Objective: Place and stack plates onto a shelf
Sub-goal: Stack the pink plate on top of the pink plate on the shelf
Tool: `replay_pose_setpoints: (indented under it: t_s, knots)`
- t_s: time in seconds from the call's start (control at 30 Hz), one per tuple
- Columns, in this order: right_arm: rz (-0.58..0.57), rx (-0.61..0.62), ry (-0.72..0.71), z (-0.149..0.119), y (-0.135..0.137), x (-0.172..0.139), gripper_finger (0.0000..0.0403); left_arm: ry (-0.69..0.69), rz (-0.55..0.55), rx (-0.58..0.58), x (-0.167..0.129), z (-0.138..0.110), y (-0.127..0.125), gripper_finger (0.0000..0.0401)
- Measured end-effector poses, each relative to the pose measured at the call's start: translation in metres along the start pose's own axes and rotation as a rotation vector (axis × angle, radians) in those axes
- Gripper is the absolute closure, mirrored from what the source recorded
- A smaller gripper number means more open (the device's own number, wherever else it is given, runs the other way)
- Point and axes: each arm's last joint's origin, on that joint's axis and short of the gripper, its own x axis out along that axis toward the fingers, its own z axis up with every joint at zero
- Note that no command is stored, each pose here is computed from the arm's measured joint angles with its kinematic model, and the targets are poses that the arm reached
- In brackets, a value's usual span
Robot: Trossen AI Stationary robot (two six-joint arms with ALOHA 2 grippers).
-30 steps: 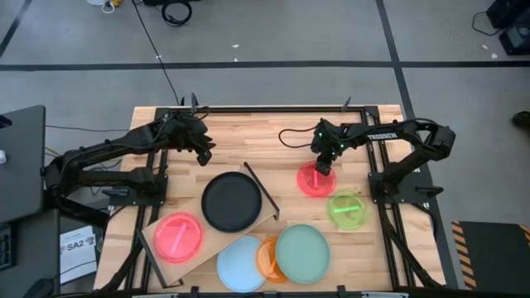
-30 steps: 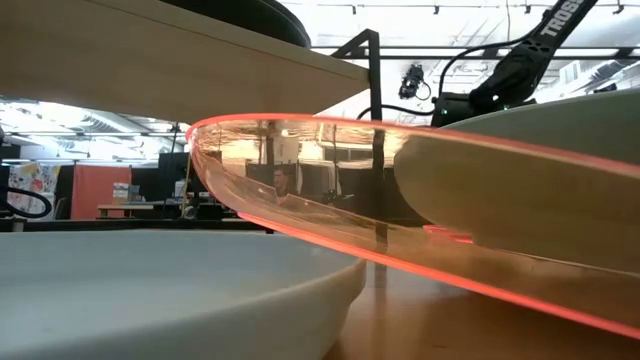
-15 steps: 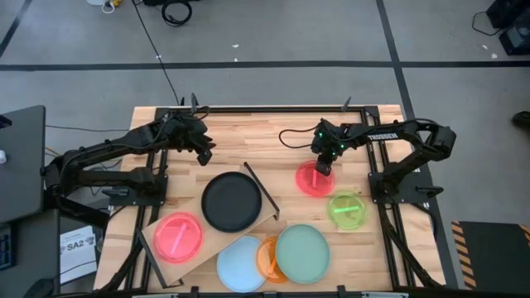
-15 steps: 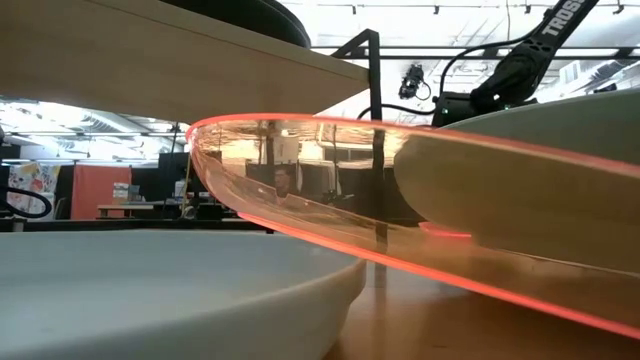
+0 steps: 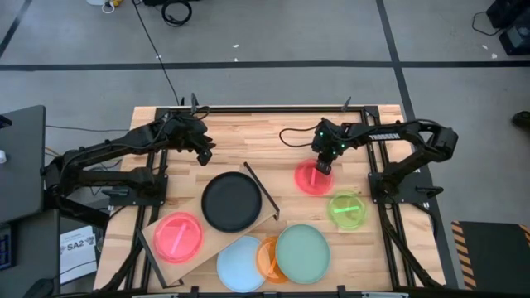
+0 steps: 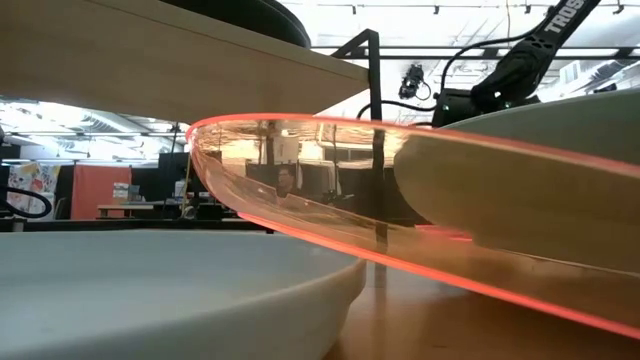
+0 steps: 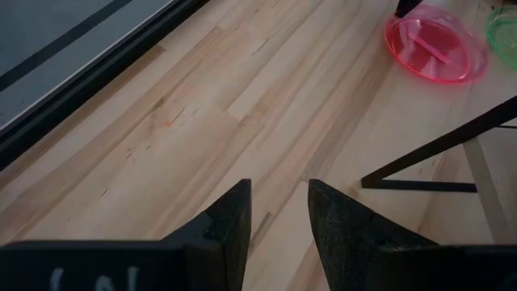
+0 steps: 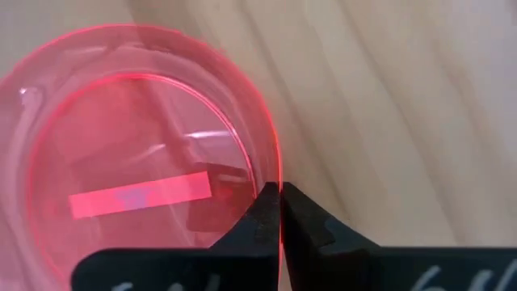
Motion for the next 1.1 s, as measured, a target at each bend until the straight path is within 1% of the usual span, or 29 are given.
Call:
replay_pose_setpoints:
  t_s: [0.1, 0.23, 0.43, 0.57, 0.77, 0.93, 1.1]
  knots:
    - [-0.038, 0.023, -0.048, 0.009, -0.002, -0.009, 0.0397, 0.000, 0.000, 0.000, 0.000, 0.000, 0.000, 0.0271]
    - [-0.127, 0.046, -0.107, 0.023, -0.009, -0.023, 0.0396, 0.000, 0.000, 0.000, 0.000, 0.000, 0.000, 0.0271]
    - [-0.217, 0.073, -0.221, 0.052, -0.020, -0.048, 0.0396, -0.003, 0.000, 0.000, 0.000, 0.000, 0.000, 0.0271]
    - [-0.276, 0.088, -0.304, 0.070, -0.026, -0.068, 0.0396, -0.032, -0.004, -0.001, 0.000, 0.003, 0.000, 0.0271]
    - [-0.318, 0.092, -0.457, 0.093, -0.030, -0.090, 0.0396, -0.163, 0.010, -0.007, -0.001, 0.015, -0.002, 0.0271]
    - [-0.312, 0.136, -0.579, 0.105, -0.030, -0.101, 0.0396, -0.285, 0.020, -0.015, -0.004, 0.027, -0.003, 0.0271]
    - [-0.298, 0.180, -0.690, 0.113, -0.030, -0.106, 0.0396, -0.370, 0.030, -0.024, -0.006, 0.034, -0.003, 0.0271]
